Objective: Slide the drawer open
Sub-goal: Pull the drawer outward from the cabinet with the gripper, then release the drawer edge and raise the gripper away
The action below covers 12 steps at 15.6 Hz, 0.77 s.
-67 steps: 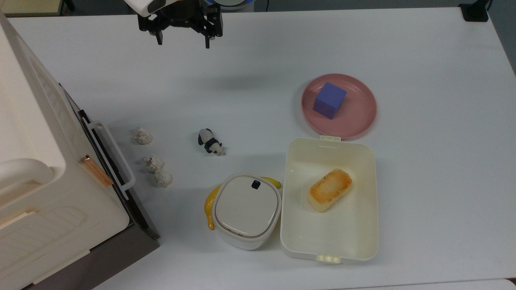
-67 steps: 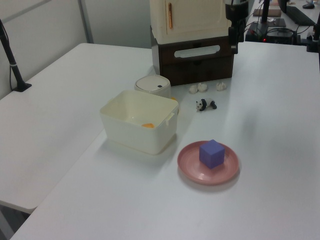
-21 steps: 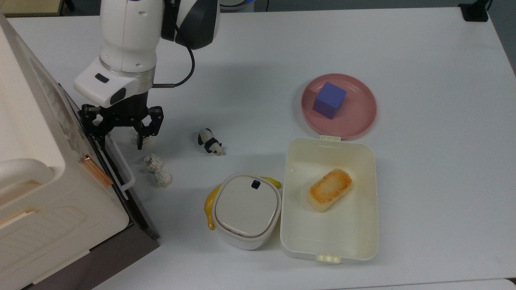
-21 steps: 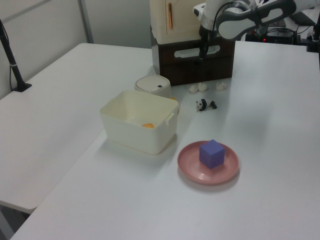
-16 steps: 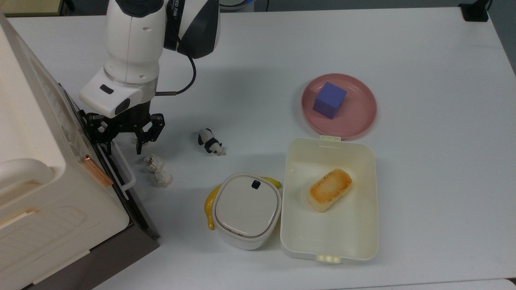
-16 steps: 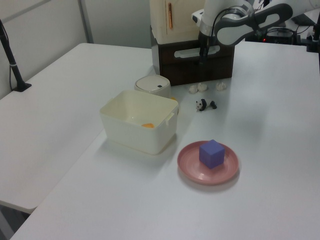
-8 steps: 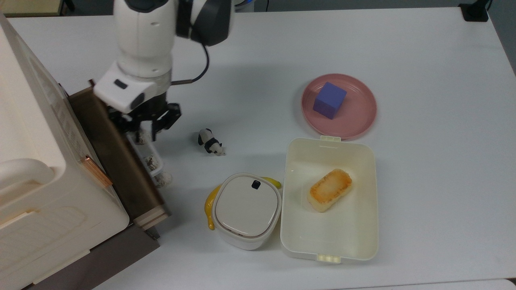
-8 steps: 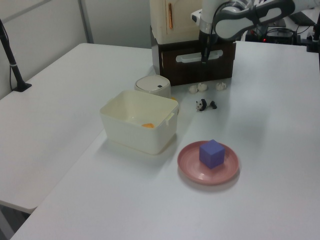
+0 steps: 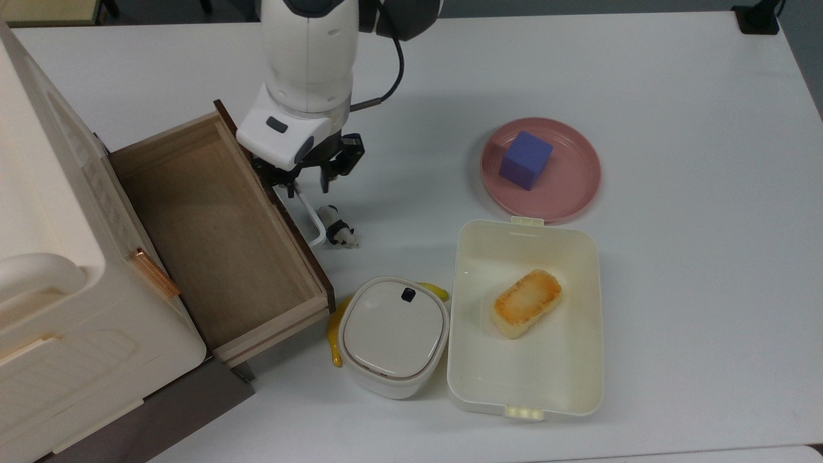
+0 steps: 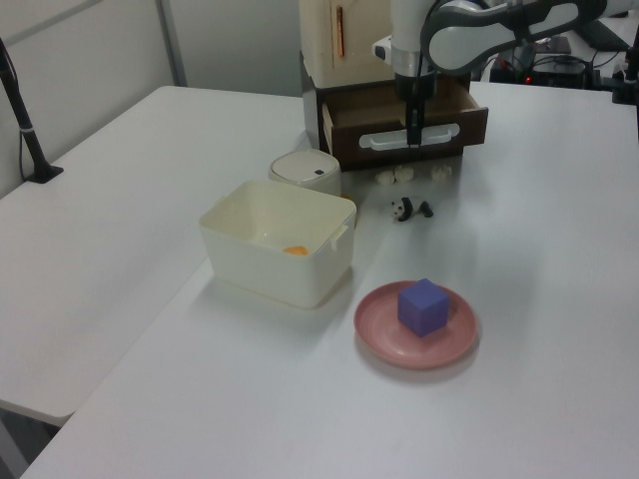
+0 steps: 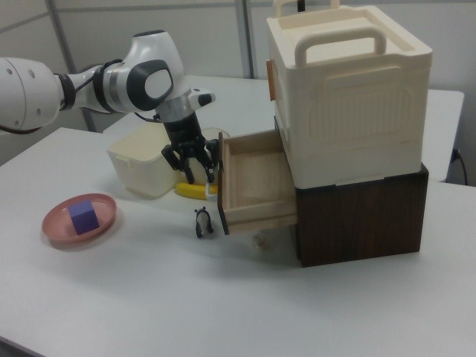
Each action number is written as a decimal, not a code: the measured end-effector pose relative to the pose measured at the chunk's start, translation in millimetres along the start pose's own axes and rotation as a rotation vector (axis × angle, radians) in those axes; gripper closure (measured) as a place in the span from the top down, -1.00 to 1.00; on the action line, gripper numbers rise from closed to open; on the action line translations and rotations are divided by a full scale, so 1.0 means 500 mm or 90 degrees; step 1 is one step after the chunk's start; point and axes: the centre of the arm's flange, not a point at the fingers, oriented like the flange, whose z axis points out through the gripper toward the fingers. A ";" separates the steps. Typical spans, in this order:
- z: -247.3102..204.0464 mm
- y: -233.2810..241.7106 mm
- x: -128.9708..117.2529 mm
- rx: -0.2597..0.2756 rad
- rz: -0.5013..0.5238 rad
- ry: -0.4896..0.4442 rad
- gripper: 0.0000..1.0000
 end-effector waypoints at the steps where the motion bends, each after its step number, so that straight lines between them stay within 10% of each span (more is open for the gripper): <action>1: -0.001 -0.008 0.002 0.003 0.024 0.001 0.18; 5: -0.047 -0.051 -0.010 0.022 0.106 -0.014 1.00; 12: -0.203 -0.045 -0.125 0.046 0.134 -0.072 1.00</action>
